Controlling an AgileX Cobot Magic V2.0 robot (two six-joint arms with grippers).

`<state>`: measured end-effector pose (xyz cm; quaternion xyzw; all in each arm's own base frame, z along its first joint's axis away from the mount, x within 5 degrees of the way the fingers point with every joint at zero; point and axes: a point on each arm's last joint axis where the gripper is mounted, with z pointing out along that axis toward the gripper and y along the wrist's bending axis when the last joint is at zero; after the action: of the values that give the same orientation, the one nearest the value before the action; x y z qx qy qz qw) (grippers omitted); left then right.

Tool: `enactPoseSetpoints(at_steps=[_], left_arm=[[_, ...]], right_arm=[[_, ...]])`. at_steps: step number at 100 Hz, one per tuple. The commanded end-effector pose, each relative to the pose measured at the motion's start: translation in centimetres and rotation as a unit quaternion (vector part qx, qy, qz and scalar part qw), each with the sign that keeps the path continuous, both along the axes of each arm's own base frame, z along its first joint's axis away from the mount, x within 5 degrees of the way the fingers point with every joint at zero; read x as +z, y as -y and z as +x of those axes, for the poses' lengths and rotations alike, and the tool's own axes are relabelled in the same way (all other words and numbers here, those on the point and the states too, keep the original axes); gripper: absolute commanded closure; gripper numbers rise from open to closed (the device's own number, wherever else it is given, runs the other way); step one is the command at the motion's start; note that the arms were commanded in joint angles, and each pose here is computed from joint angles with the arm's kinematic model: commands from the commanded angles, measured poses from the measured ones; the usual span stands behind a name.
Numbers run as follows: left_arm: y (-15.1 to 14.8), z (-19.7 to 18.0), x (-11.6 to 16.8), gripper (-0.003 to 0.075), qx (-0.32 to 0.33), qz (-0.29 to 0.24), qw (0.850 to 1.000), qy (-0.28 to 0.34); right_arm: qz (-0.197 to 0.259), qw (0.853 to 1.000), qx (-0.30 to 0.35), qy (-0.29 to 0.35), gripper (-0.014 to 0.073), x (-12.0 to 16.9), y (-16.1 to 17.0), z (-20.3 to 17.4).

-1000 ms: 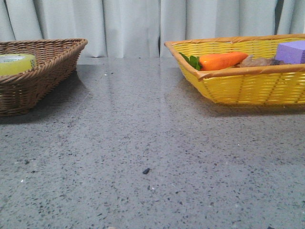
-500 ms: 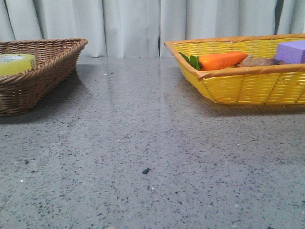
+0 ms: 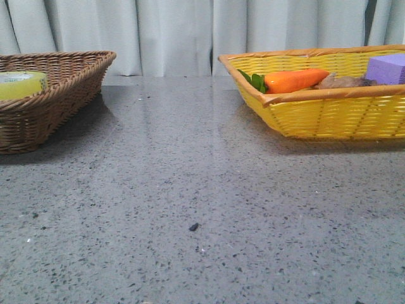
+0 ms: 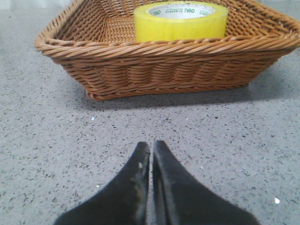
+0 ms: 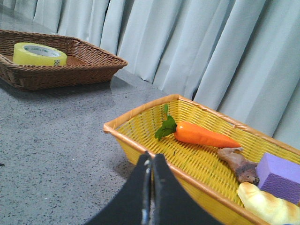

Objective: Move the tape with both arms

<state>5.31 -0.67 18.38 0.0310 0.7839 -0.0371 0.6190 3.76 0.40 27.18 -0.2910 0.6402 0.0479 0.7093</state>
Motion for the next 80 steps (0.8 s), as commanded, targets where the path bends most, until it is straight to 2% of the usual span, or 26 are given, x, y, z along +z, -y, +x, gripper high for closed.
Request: enactPoseSetpoints(at_steps=[1, 18, 25, 30, 37, 45, 51, 60, 80], left_arm=[[-0.1, 0.0, 0.3, 0.0741, 0.005, -0.008, 0.999, 0.037], [-0.1, 0.0, 0.3, 0.0741, 0.005, -0.008, 0.999, 0.037], [-0.1, 0.0, 0.3, 0.0741, 0.005, -0.008, 0.999, 0.037], [-0.1, 0.0, 0.3, 0.0741, 0.005, -0.008, 0.999, 0.037], [-0.1, 0.0, 0.3, 0.0741, 0.005, -0.008, 0.999, 0.037], [-0.1, 0.0, 0.3, 0.0741, 0.005, -0.008, 0.999, 0.037], [-0.1, 0.0, 0.3, 0.0741, 0.005, -0.008, 0.999, 0.037], [-0.1, 0.0, 0.3, 0.0741, 0.005, -0.008, 0.999, 0.037], [-0.1, 0.0, 0.3, 0.0741, 0.005, -0.008, 0.999, 0.037]], right_arm=[[0.006, 0.999, 0.010, 0.042, 0.0669, 1.4, -0.1, -0.2], [0.005, 0.999, -0.001, 0.047, 0.0669, 1.4, 0.0, -0.2], [0.035, 0.999, -0.011, 0.033, 0.0669, 1.5, -0.1, -0.4], [0.073, 0.997, -0.019, 0.015, 0.0669, 1.5, -0.2, -0.5], [0.096, 0.994, -0.047, 0.005, 0.0669, 1.3, -0.3, -0.5], [0.117, 0.990, -0.077, 0.025, 0.0669, 0.9, -0.5, -0.3], [0.140, 0.984, -0.102, 0.048, 0.0669, 0.2, -0.6, 0.1], [0.191, 0.967, -0.145, 0.090, 0.0669, -0.8, -0.3, 0.6], [0.189, 0.944, -0.261, 0.067, 0.0669, -4.3, 0.9, 1.6]])
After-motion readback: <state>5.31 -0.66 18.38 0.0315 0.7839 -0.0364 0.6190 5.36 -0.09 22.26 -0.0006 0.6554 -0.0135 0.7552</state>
